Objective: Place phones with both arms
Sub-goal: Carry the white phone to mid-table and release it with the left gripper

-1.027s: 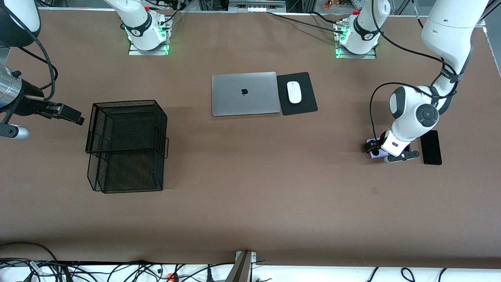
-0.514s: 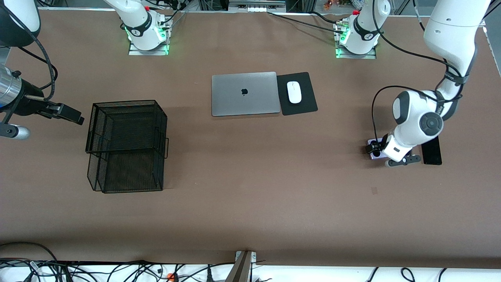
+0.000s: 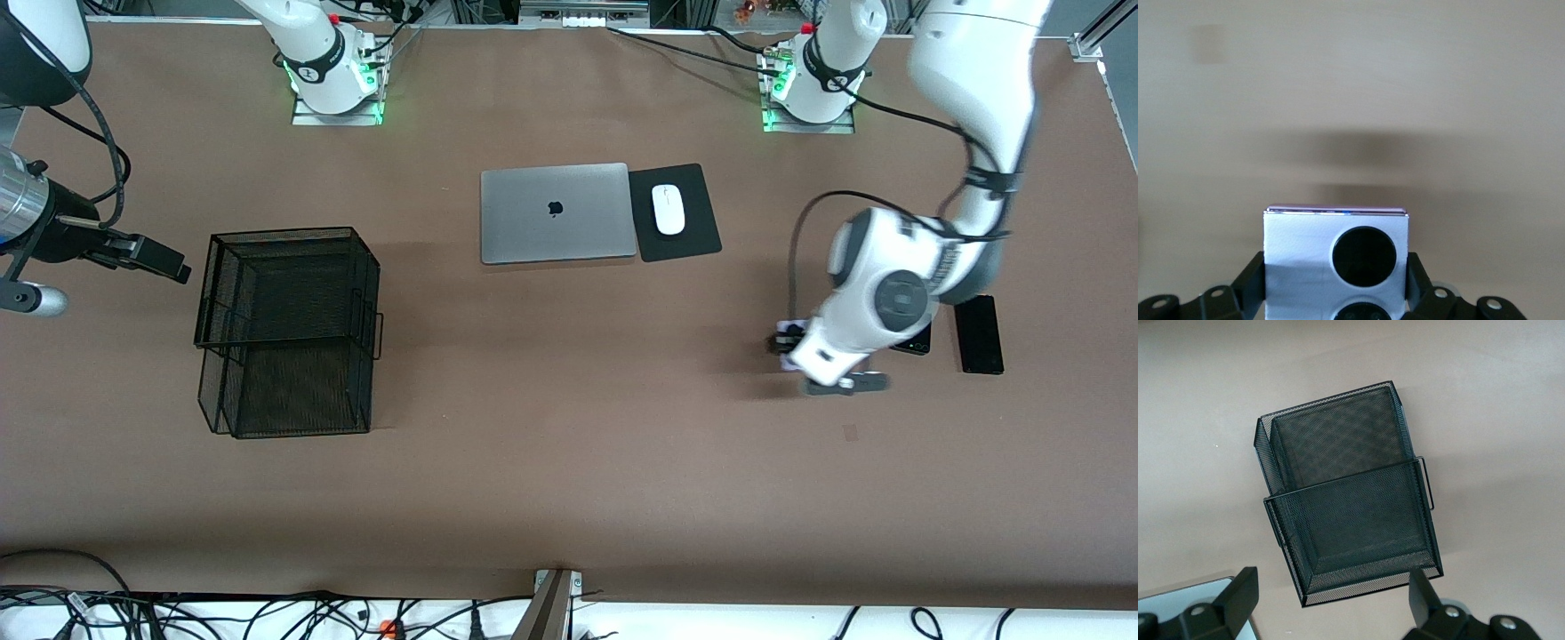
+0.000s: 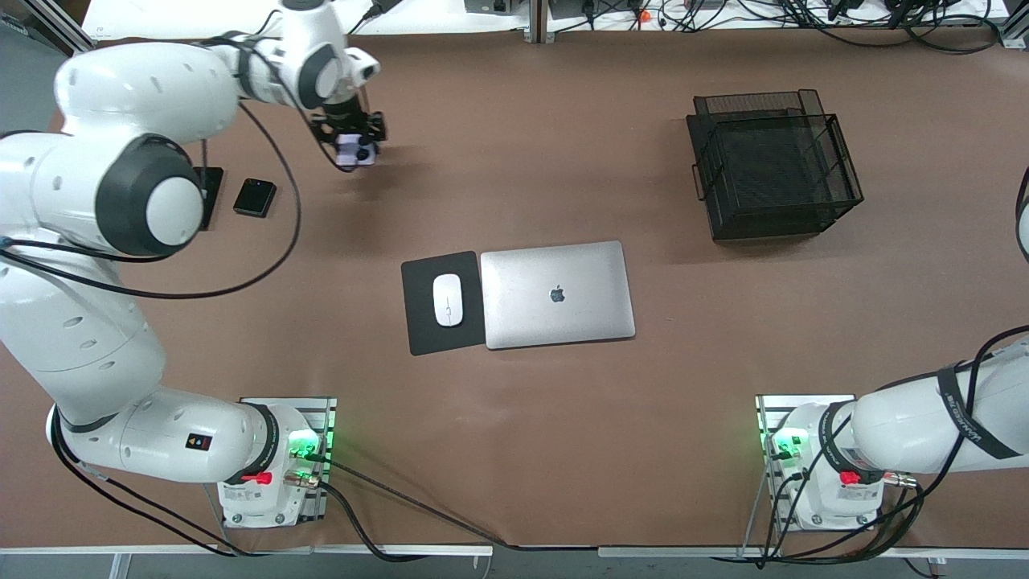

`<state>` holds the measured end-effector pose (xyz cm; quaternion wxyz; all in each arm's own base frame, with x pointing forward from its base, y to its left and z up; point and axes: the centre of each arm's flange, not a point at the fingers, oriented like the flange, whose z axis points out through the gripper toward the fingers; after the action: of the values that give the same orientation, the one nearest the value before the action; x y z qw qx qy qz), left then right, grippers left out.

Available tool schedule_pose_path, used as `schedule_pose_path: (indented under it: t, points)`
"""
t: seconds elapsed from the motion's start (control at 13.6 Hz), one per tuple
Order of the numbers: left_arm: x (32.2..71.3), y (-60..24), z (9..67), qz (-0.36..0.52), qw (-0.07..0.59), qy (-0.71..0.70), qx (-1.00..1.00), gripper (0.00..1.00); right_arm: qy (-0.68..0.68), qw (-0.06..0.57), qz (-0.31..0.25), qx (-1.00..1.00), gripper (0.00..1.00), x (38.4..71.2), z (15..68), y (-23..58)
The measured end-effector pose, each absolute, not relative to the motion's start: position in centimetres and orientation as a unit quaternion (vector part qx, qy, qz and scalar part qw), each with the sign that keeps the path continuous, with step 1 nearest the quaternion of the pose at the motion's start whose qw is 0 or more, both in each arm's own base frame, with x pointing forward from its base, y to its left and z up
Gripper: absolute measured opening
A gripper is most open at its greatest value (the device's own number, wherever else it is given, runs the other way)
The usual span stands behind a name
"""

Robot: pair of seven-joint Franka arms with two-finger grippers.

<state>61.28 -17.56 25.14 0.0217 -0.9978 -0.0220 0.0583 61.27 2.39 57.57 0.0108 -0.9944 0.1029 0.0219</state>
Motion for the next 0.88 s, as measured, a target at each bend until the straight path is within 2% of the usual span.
schedule_pose_path:
  t: [0.51, 0.88]
  points:
    - [58.2, -38.2, 23.3, 0.028, 0.011, 0.006, -1.000, 0.85, 0.103, 0.008, 0.021, -0.994, 1.00, 61.3, 57.6, 2.3]
    - [57.0, -46.6, 20.3, 0.019, -0.013, 0.026, -0.999, 0.85, 0.103, -0.004, 0.018, -0.994, 1.00, 61.3, 57.6, 2.0]
